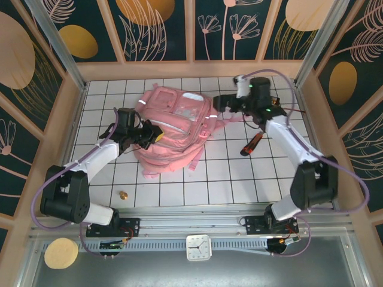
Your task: Pack the student bag
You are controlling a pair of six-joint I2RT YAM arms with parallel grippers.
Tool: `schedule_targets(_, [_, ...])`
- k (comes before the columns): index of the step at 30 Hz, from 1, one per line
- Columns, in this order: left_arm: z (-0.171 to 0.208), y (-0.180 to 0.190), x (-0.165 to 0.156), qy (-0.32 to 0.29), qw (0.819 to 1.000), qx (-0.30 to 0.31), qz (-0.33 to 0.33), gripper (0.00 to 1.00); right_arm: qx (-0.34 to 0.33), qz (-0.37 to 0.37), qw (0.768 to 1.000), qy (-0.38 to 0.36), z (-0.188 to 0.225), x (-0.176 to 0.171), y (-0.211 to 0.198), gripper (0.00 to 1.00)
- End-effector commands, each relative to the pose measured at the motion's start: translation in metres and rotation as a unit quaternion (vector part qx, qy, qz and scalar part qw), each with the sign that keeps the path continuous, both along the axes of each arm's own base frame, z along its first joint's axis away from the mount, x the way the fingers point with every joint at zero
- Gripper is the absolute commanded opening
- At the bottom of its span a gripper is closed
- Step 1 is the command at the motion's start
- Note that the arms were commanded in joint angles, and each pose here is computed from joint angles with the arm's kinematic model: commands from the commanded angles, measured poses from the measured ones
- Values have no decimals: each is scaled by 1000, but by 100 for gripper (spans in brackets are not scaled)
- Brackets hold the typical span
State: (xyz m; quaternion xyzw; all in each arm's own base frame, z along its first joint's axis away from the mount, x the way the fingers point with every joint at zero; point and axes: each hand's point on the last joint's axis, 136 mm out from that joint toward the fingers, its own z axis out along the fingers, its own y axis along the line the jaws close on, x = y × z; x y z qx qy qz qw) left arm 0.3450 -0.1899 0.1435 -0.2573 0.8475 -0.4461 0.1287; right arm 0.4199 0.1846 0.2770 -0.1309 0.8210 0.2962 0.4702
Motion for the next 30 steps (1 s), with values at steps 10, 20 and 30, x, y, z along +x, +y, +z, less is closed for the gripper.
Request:
schedule_targets(10, [27, -17, 9, -38, 997, -36, -50, 0, 36, -75, 989, 118, -62, -8, -36, 99])
schedule_targets(20, [24, -20, 17, -37, 997, -64, -29, 0, 156, -105, 920, 344, -133, -35, -15, 92])
schedule_targets(30, [21, -19, 14, -39, 996, -75, -15, 0, 203, -102, 848, 480, -186, -65, 44, 79])
